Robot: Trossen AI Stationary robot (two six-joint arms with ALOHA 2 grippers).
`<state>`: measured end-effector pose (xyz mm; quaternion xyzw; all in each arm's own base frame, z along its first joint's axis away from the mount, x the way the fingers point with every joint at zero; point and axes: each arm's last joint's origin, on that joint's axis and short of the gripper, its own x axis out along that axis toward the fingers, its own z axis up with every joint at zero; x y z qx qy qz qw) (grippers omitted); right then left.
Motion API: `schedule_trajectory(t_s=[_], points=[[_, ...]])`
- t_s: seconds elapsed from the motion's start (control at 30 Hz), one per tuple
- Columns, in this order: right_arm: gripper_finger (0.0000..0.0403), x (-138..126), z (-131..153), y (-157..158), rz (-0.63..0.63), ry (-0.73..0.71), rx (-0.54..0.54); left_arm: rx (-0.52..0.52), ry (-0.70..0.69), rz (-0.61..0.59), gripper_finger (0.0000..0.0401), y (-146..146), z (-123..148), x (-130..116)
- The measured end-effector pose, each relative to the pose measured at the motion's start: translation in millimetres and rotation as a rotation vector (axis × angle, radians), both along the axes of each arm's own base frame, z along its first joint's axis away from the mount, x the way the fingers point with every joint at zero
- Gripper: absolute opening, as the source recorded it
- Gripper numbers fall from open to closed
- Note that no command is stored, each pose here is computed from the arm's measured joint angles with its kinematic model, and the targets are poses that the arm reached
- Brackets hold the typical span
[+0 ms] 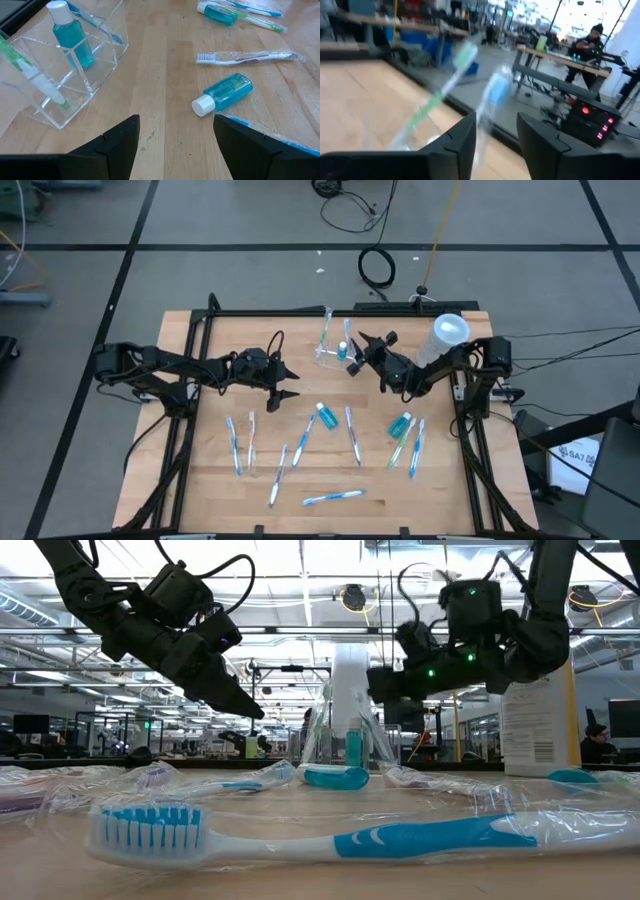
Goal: Pick & Place toothbrushing station
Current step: Put the blue toothbrush into the left section of the transparent organizer
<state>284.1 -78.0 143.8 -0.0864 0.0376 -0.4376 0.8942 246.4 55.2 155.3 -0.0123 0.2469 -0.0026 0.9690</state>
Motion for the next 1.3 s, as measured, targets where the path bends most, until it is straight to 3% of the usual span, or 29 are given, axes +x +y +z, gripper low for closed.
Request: schedule_trajectory(t_s=[0.2,0.4,0.53,0.8,1.0,1.17,1.3], points=[[0.0153,1,25,19,0.068,-0.186,-0.104,-0.027,0.001,0.014,0.0257,0,0,0],[0.0153,3,53,41,0.332,-0.224,-0.174,-0.096,0.002,0.052,0.0257,0,0,0],[0.0153,0,69,51,0.384,-0.221,-0.117,-0.171,0.008,0.073,0.0257,-3,0,0],[0.0153,-11,79,66,0.444,-0.087,-0.027,-0.339,0.071,0.072,0.0257,-27,-4,2],[0.0155,-12,78,68,0.487,-0.103,0.016,-0.286,0.088,-0.025,0.0257,-44,6,5],[0.0176,-11,77,70,0.534,-0.099,0.033,-0.283,0.334,-0.01,0.0257,-54,24,-1],[0.0198,-11,75,69,0.529,-0.091,0.053,-0.294,0.57,0.132,0.0257,-56,40,-12]])
